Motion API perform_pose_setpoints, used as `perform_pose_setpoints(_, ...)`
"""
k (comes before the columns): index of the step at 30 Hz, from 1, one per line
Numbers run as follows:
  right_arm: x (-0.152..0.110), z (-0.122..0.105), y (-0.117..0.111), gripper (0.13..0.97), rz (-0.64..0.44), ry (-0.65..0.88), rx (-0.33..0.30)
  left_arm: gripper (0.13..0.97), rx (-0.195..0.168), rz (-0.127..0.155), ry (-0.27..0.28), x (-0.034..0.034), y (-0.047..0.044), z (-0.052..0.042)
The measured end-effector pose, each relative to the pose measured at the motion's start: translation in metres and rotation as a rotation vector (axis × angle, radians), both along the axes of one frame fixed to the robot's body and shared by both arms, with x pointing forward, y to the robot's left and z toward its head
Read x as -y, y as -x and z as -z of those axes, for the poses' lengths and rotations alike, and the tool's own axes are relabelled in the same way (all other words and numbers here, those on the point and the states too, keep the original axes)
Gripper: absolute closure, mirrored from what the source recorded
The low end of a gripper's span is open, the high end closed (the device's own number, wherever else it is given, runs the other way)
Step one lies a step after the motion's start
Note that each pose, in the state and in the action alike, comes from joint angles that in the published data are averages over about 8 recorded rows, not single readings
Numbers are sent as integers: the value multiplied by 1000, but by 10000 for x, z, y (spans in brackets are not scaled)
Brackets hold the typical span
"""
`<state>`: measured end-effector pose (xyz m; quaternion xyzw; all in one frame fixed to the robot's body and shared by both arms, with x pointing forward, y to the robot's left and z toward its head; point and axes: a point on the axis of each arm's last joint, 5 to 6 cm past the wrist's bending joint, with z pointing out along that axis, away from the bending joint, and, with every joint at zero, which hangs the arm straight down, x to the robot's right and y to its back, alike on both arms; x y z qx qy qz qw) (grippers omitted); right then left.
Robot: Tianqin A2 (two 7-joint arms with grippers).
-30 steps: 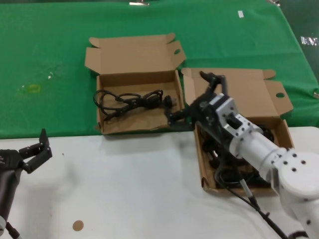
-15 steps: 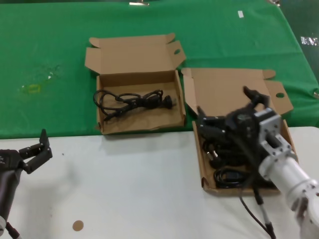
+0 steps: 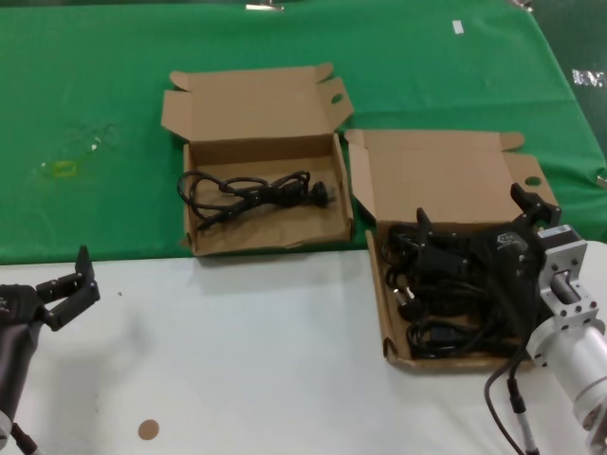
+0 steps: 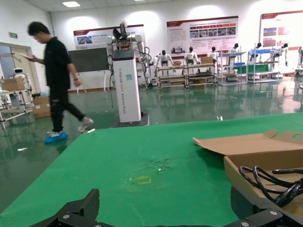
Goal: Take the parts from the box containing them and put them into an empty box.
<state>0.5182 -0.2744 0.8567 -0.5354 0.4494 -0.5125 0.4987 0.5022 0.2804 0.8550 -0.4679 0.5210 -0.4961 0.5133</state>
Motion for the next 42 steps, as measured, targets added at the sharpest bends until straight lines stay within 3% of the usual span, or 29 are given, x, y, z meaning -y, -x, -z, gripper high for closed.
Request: perform_pose_setpoints(42, 0, 0, 1, 130, 0, 0, 0, 132, 0, 0, 0, 0, 0, 0)
